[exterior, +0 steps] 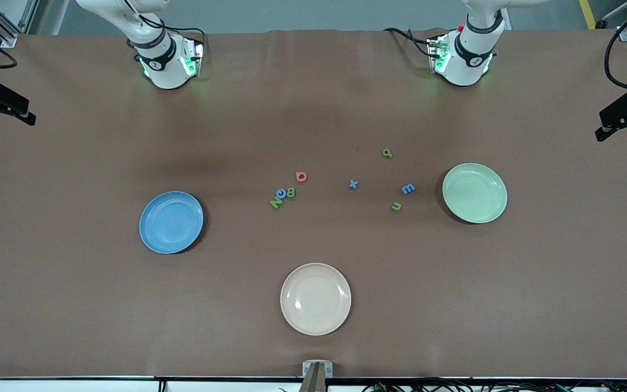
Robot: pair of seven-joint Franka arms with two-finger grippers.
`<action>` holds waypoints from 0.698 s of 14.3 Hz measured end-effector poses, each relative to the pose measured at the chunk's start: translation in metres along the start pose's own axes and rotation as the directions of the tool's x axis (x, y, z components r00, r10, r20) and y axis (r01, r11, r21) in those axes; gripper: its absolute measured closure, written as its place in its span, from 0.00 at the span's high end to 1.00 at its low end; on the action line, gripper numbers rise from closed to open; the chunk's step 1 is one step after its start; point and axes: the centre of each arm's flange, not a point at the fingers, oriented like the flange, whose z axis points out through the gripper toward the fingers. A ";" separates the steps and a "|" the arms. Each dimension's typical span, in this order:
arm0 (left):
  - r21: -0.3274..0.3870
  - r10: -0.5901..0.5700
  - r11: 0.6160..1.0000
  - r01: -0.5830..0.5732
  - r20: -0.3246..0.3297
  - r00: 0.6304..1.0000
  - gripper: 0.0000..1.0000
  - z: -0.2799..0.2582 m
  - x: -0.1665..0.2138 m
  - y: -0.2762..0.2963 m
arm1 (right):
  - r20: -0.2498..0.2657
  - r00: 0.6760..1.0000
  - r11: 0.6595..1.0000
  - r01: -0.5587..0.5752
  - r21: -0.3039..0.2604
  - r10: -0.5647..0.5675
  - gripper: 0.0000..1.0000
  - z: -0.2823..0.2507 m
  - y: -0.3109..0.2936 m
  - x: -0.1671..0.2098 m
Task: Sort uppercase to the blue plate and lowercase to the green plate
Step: 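Reach the left gripper down toward the blue foam letter m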
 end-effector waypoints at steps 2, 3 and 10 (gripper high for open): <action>-0.002 0.001 1.000 -0.001 0.024 1.000 1.00 0.005 -0.001 0.001 | -0.001 1.000 1.000 -0.010 0.001 0.010 1.00 0.000 0.005 -0.001; -0.007 0.006 1.000 -0.006 0.053 0.999 1.00 0.010 -0.002 0.004 | -0.001 1.000 1.000 -0.013 0.001 0.013 1.00 0.000 0.007 -0.001; -0.025 -0.055 0.998 0.062 0.213 0.976 1.00 0.098 0.009 0.117 | 0.000 1.000 1.000 -0.013 0.001 0.013 1.00 0.001 0.007 -0.001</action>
